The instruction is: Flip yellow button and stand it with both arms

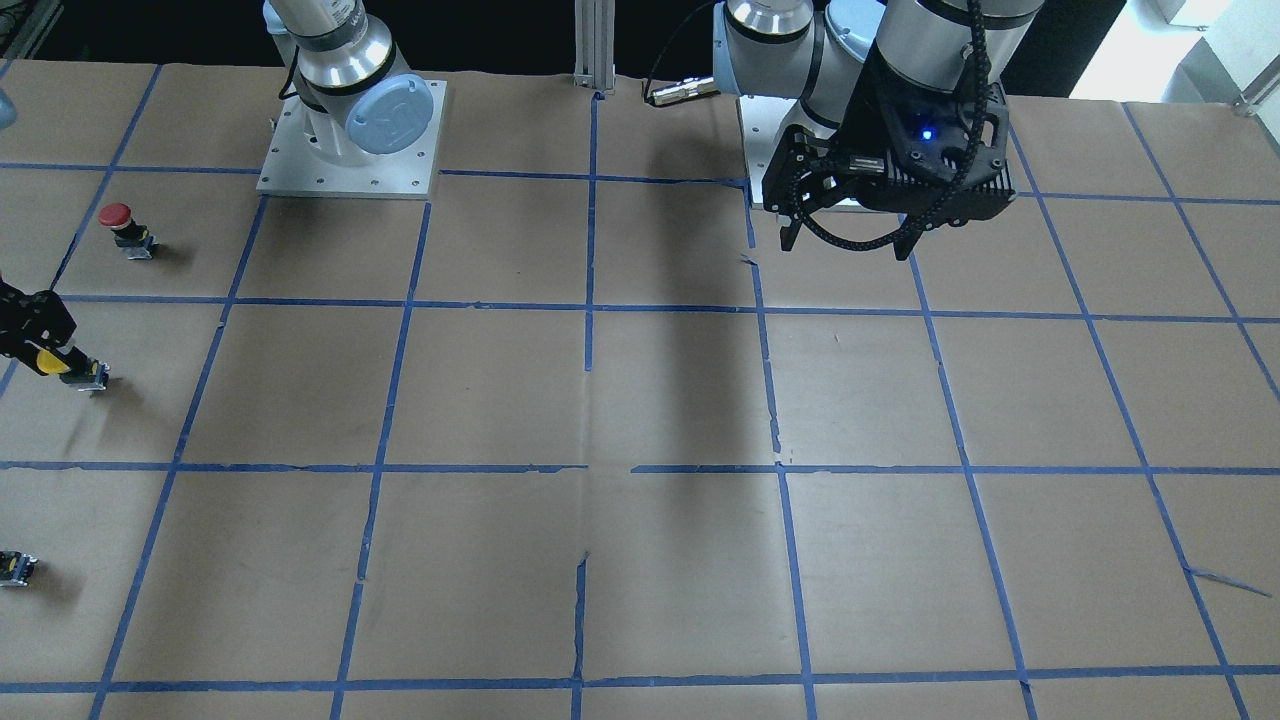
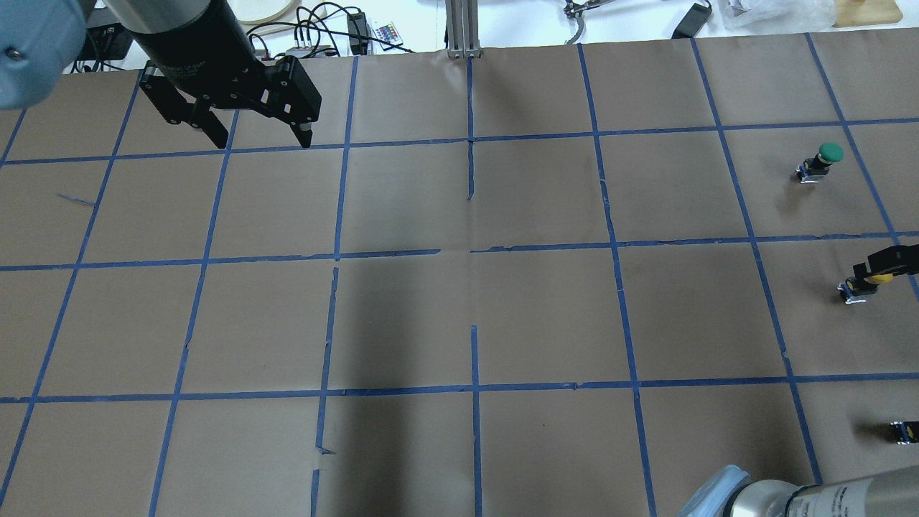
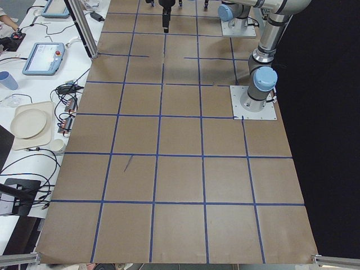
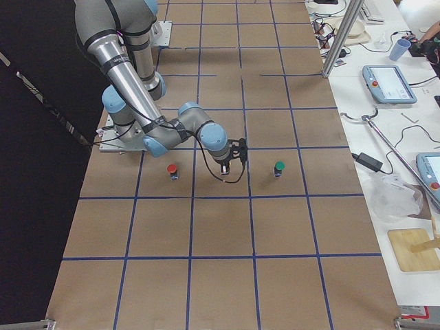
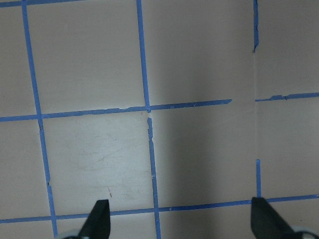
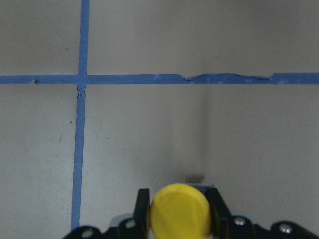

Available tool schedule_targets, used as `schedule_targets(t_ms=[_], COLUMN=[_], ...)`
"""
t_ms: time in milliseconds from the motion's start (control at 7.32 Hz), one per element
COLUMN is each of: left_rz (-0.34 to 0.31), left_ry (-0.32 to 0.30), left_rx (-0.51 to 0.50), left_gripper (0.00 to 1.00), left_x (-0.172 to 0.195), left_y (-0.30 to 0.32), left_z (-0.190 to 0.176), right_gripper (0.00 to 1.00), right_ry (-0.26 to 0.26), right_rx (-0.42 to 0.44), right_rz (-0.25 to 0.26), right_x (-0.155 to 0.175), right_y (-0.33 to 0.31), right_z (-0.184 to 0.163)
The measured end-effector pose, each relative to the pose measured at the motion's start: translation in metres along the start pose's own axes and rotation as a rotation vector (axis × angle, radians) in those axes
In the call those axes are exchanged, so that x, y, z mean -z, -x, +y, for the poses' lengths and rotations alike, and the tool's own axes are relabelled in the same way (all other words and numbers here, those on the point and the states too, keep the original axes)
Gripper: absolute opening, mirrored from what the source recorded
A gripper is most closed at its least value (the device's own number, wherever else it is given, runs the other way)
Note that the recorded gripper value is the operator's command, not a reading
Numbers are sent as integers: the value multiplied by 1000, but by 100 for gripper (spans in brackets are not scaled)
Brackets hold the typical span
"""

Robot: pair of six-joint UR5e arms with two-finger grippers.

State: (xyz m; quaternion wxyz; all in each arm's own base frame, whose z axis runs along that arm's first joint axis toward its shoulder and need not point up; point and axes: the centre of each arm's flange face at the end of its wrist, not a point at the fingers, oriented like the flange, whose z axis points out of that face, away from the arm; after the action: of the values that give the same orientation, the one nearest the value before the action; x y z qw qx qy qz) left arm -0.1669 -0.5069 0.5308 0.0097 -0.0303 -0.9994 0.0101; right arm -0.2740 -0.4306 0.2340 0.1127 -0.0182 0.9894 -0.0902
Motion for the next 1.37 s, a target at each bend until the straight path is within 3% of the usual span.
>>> schedule_targets(t_ms=[273,410,547,820,1094,1367], left_rz=[2,3,5,6,6,-3], left_ry=[1,-2,-4,-7,-6,-8], left_rx=[1,2,2,2,2,16], left_gripper=[99,99,99,99,99,99], left_x=[0,1,1,2,2,1], left_y=[0,0,0,0,0,8], left_z=[0,0,-1,-1,-1,-2], right_gripper=[63,74,96,99,100,100], right_ry=[1,3,4,4,35,64], right_rx=[1,0,0,8,7,-46], right_rz=[7,9,11,43,105,140], right_x=[1,0,1,15,52,93], right_y=[-1,-1,-2,0,19,70], right_z=[0,0,0,-3,-2,-14])
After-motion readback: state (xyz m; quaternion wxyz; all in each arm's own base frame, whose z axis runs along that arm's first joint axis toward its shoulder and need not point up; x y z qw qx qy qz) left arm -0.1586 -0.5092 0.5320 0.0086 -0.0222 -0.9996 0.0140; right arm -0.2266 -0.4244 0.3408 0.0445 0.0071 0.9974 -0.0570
